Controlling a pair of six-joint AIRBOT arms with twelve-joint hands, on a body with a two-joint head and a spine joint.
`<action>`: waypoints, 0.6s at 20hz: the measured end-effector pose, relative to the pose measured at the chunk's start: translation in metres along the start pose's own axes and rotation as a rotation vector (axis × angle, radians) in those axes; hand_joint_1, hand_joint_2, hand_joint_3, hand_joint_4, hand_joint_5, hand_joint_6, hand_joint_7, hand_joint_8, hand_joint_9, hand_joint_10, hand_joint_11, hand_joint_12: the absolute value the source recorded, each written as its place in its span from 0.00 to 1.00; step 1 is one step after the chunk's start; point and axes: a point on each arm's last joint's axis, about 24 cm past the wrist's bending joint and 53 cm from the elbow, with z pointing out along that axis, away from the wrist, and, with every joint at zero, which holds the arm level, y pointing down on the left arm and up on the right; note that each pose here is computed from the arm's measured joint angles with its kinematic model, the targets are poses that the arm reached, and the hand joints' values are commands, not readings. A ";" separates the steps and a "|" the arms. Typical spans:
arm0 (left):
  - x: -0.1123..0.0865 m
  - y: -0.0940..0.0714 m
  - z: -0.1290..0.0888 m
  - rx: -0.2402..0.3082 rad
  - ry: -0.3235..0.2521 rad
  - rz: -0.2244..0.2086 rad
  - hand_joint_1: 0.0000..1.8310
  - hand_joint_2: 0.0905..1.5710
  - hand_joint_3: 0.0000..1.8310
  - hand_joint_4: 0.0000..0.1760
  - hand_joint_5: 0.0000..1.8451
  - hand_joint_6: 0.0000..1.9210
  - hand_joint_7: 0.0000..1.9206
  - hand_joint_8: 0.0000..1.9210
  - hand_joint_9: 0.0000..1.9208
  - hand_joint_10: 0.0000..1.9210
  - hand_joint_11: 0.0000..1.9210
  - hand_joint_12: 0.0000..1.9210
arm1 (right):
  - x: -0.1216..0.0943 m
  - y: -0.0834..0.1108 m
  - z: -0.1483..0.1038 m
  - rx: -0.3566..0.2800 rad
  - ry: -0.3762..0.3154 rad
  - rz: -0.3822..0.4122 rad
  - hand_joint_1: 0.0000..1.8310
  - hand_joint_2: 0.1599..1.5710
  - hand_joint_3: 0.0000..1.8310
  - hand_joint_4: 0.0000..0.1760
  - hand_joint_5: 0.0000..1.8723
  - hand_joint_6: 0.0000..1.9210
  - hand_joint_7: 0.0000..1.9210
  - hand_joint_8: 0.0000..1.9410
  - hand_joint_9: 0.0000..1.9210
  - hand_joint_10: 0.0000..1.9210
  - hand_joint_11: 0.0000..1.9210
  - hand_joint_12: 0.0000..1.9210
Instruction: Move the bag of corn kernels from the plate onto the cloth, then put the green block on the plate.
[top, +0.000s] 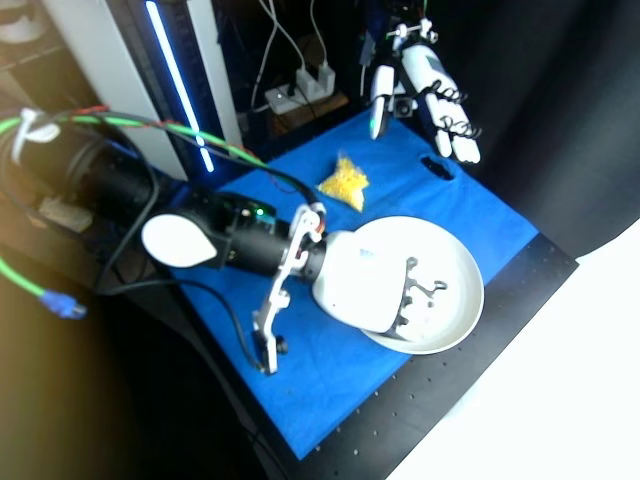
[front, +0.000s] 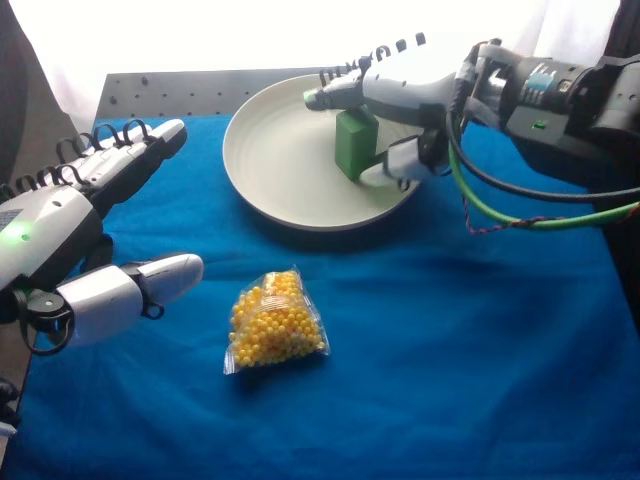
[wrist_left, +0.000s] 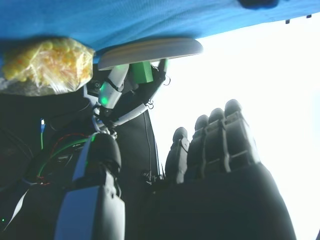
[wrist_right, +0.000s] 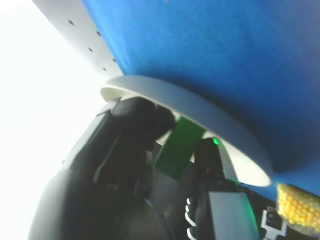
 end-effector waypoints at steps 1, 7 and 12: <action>0.001 0.001 0.000 -0.002 0.001 -0.001 0.26 0.78 0.00 0.85 0.02 0.00 0.00 0.00 0.00 0.00 0.01 0.00 | 0.004 0.005 -0.001 -0.011 0.010 -0.005 0.48 0.72 0.00 0.00 0.00 0.00 0.00 0.00 0.00 0.01 0.00 0.56; -0.002 0.008 -0.003 -0.026 -0.012 -0.007 0.26 0.77 0.00 0.74 0.02 0.00 0.00 0.00 0.00 0.00 0.01 0.01 | -0.013 0.006 -0.028 -0.038 -0.013 -0.014 0.50 0.62 0.00 0.35 0.00 0.00 0.00 0.00 0.00 0.00 0.00 0.26; -0.001 0.007 -0.005 -0.024 -0.013 -0.008 0.28 0.75 0.00 1.00 0.02 0.00 0.00 0.00 0.00 0.00 0.00 0.00 | -0.048 0.040 -0.085 -0.197 -0.096 -0.018 0.34 0.65 0.01 0.37 0.00 0.00 0.00 0.00 0.00 0.00 0.00 0.00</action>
